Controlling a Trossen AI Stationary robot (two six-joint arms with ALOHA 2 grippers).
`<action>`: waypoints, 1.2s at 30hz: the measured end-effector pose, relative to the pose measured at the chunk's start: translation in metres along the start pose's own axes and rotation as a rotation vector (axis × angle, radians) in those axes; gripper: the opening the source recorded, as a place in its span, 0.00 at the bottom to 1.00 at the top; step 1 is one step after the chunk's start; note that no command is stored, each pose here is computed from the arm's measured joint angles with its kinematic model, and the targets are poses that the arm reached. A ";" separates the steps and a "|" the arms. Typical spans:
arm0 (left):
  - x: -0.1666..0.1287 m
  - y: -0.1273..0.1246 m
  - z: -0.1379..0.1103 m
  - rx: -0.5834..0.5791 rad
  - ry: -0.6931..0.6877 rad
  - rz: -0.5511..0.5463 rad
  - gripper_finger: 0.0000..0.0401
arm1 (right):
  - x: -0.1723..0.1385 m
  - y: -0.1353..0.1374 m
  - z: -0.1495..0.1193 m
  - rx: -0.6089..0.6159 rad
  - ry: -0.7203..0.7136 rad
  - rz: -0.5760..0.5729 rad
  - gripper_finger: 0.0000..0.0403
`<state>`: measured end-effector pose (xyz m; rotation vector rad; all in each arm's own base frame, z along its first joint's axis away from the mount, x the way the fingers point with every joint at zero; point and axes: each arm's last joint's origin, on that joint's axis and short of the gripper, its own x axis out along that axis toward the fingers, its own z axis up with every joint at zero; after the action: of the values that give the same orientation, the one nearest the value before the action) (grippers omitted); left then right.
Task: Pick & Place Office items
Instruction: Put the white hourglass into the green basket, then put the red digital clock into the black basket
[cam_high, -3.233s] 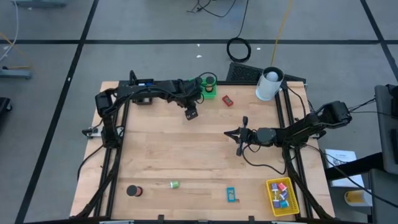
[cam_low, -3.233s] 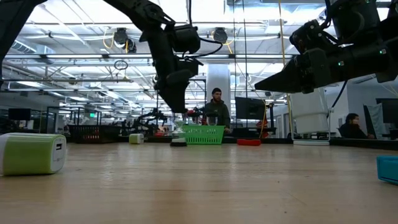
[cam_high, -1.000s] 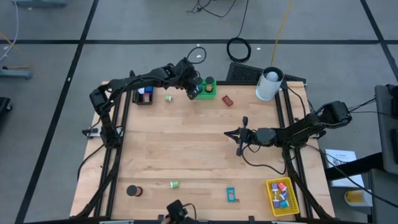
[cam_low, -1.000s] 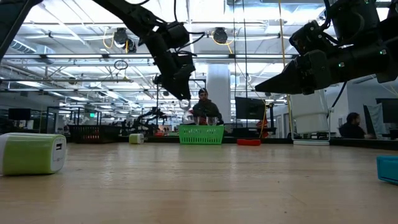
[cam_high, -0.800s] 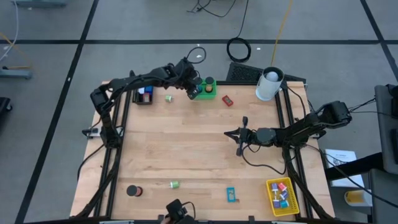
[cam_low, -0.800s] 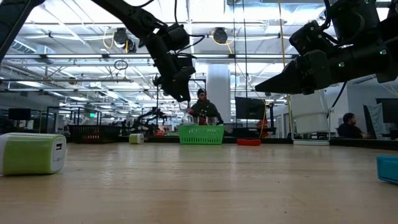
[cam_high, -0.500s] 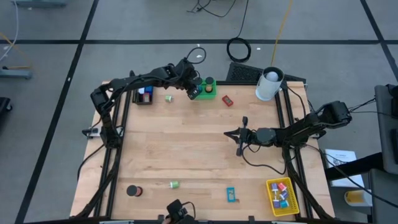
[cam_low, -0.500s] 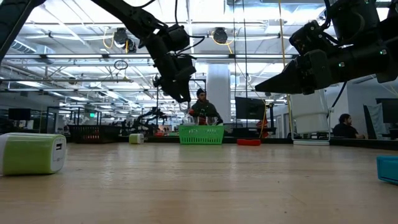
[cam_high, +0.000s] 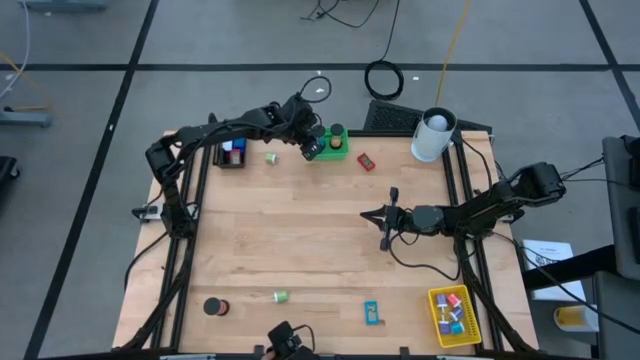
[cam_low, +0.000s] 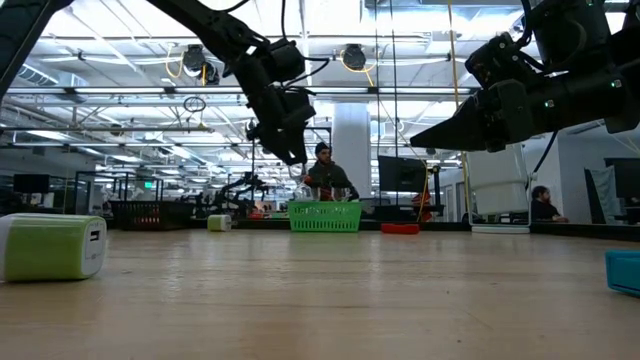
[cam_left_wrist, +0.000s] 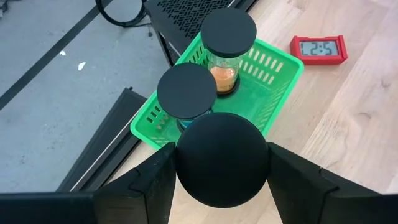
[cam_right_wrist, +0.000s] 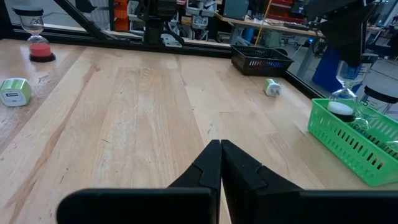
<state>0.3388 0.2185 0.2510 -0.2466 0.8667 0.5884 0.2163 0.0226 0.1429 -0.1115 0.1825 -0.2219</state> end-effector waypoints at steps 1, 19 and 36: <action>0.000 0.000 0.000 -0.003 0.000 0.000 0.54 | 0.000 0.000 0.000 0.000 0.000 0.000 0.00; 0.035 -0.002 -0.012 0.002 0.082 0.001 0.62 | 0.000 0.000 0.001 0.002 -0.009 0.019 0.00; 0.005 0.003 -0.007 0.049 0.068 0.040 0.78 | 0.000 0.000 0.000 -0.002 -0.005 0.020 0.00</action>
<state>0.3352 0.2197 0.2428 -0.2068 0.9524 0.5978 0.2165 0.0230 0.1433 -0.1125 0.1792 -0.2015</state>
